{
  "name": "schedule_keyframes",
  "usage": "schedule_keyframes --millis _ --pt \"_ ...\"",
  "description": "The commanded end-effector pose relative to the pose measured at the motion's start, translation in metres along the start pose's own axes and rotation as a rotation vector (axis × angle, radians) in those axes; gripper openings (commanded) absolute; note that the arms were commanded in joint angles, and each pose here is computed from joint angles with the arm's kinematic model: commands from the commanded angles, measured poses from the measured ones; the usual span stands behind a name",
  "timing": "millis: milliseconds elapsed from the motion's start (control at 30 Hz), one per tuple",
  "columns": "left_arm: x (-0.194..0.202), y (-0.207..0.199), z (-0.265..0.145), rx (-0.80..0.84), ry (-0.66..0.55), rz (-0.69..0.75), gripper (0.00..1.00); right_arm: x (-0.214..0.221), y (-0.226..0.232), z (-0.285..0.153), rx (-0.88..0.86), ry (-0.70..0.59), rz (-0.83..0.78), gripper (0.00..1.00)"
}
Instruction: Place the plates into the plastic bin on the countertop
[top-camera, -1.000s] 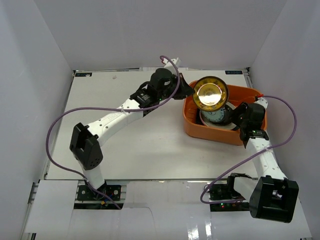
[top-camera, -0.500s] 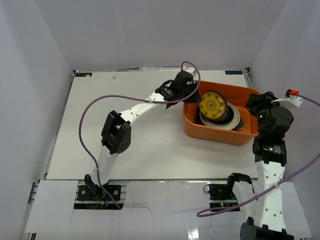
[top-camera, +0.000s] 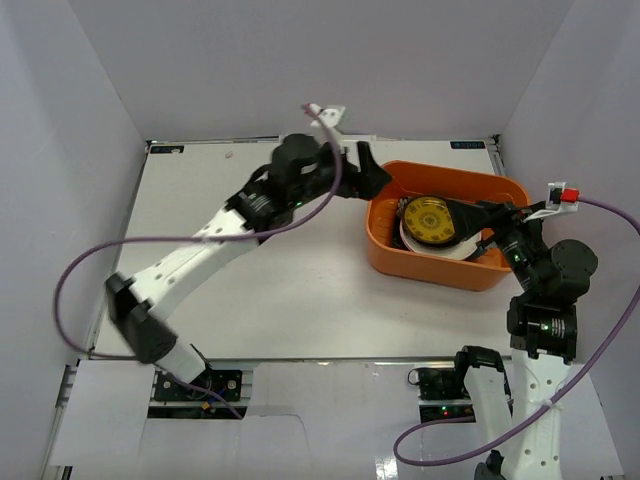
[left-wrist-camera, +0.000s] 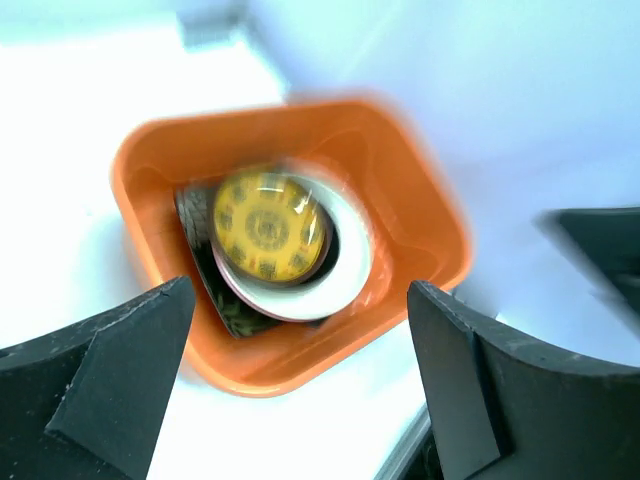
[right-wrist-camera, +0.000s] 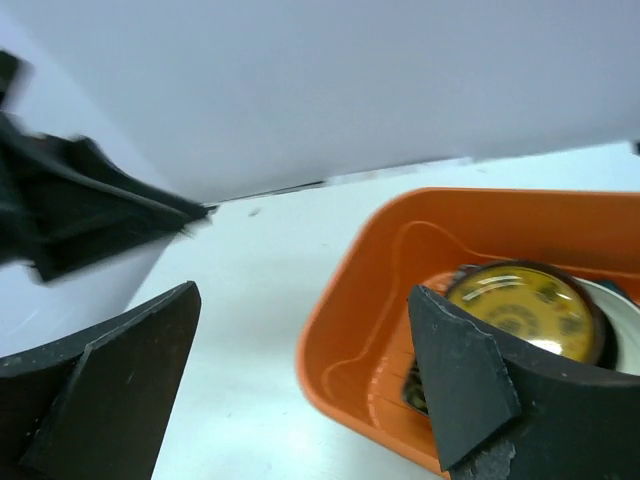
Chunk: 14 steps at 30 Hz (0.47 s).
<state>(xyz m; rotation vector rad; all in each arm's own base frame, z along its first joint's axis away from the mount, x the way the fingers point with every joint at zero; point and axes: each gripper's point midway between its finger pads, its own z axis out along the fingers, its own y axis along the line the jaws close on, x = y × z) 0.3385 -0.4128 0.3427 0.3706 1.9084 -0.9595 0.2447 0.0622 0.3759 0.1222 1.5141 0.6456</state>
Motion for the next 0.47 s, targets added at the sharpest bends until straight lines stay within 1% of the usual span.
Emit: schedule_keyframes --millis 0,33,67,100,133,200,233,267,333,433 --pt "-0.057 -0.025 -0.100 0.056 -0.300 0.116 0.98 0.005 0.049 -0.016 -0.257 0.030 -0.037 0.90" --pt "-0.077 -0.041 -0.144 0.110 -0.403 0.105 0.98 0.008 0.049 -0.020 -0.254 0.040 -0.040 0.90" --pt "-0.056 -0.028 -0.147 0.094 -0.381 0.111 0.98 0.005 0.050 -0.023 -0.244 0.034 -0.061 0.90" --pt "-0.057 -0.028 -0.161 0.095 -0.405 0.108 0.98 0.005 0.049 -0.024 -0.229 0.038 -0.056 0.90" --pt "-0.059 -0.026 -0.187 0.086 -0.427 0.096 0.98 0.003 0.050 -0.027 -0.215 0.035 -0.056 0.90" --pt "-0.049 -0.016 -0.206 0.056 -0.420 0.078 0.98 -0.005 0.059 -0.033 -0.230 0.027 -0.070 0.90" --pt "-0.031 -0.006 -0.207 0.035 -0.388 0.077 0.98 -0.008 0.065 -0.035 -0.256 0.022 -0.075 0.90" --pt "-0.036 -0.008 -0.232 0.053 -0.438 0.073 0.98 -0.010 0.073 -0.037 -0.287 0.026 -0.079 0.90" --pt "-0.032 0.000 -0.254 0.037 -0.471 0.082 0.98 -0.018 0.084 -0.040 -0.322 0.027 -0.065 0.90" --pt "-0.032 0.006 -0.266 0.004 -0.477 0.094 0.98 -0.022 0.086 -0.037 -0.343 -0.008 -0.053 0.90"
